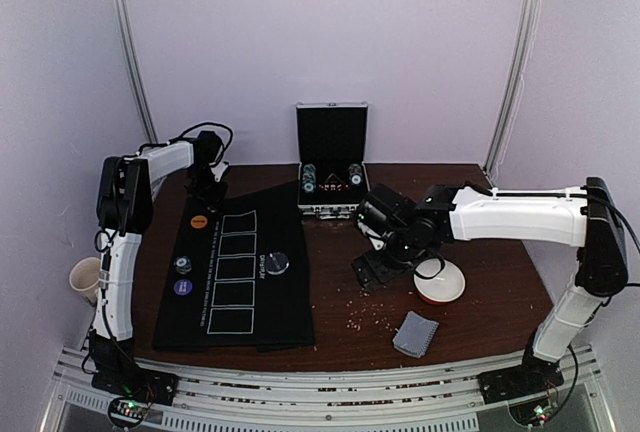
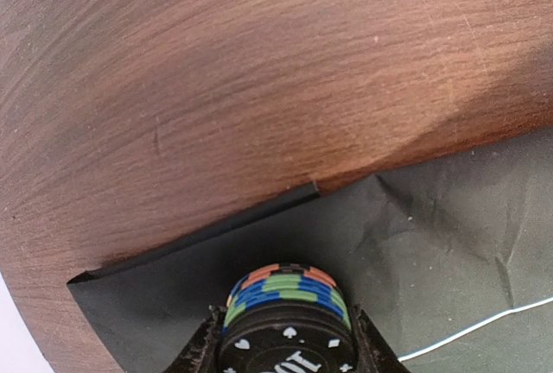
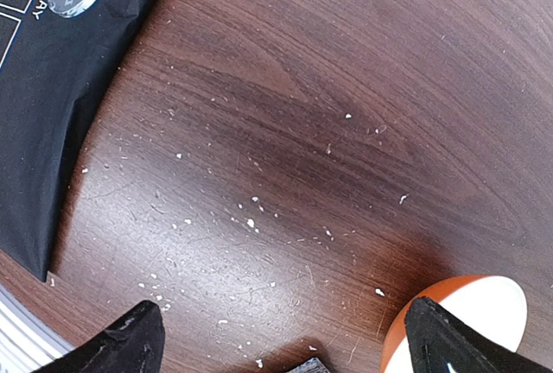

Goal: Distribute texas hold em gaming equipment
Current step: Place the poker chips pile at the poker chips pile.

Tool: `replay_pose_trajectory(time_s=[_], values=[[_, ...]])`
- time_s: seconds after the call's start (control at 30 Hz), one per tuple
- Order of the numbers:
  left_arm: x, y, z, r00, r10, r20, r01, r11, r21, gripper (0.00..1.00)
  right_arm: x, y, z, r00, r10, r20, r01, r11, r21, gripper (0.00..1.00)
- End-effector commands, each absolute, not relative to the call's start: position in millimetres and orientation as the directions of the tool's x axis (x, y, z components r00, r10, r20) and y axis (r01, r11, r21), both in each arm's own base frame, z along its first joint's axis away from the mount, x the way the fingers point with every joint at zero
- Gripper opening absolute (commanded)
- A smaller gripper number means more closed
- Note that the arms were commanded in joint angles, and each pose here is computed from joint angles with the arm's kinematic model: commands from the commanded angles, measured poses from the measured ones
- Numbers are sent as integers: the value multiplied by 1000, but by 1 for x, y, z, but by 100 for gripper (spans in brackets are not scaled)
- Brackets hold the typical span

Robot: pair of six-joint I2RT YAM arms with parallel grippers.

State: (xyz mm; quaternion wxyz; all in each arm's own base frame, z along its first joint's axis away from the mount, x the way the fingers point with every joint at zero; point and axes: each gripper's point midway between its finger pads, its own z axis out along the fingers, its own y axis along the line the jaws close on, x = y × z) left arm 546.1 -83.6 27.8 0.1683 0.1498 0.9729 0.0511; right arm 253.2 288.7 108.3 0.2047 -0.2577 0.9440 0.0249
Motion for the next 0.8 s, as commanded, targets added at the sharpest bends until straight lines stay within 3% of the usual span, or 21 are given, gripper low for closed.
replay_pose_trajectory(time_s=[0.0, 0.13, 0.37, 0.77], values=[[553, -74, 19, -901, 306, -309, 266, 950, 166, 0, 253, 288, 110, -797, -466, -384, -481, 874, -62, 100], [548, -72, 13, -907, 305, -289, 266, 949, 166, 0, 253, 287, 110, -798, -466, -382, -481, 875, -63, 100], [544, -70, 13, -912, 301, -278, 262, 950, 170, 35, 254, 292, 111, -796, -471, -382, -487, 871, -59, 100], [546, -68, 17, -910, 295, -292, 255, 953, 166, 55, 253, 293, 110, -797, -474, -376, -491, 869, -54, 100]])
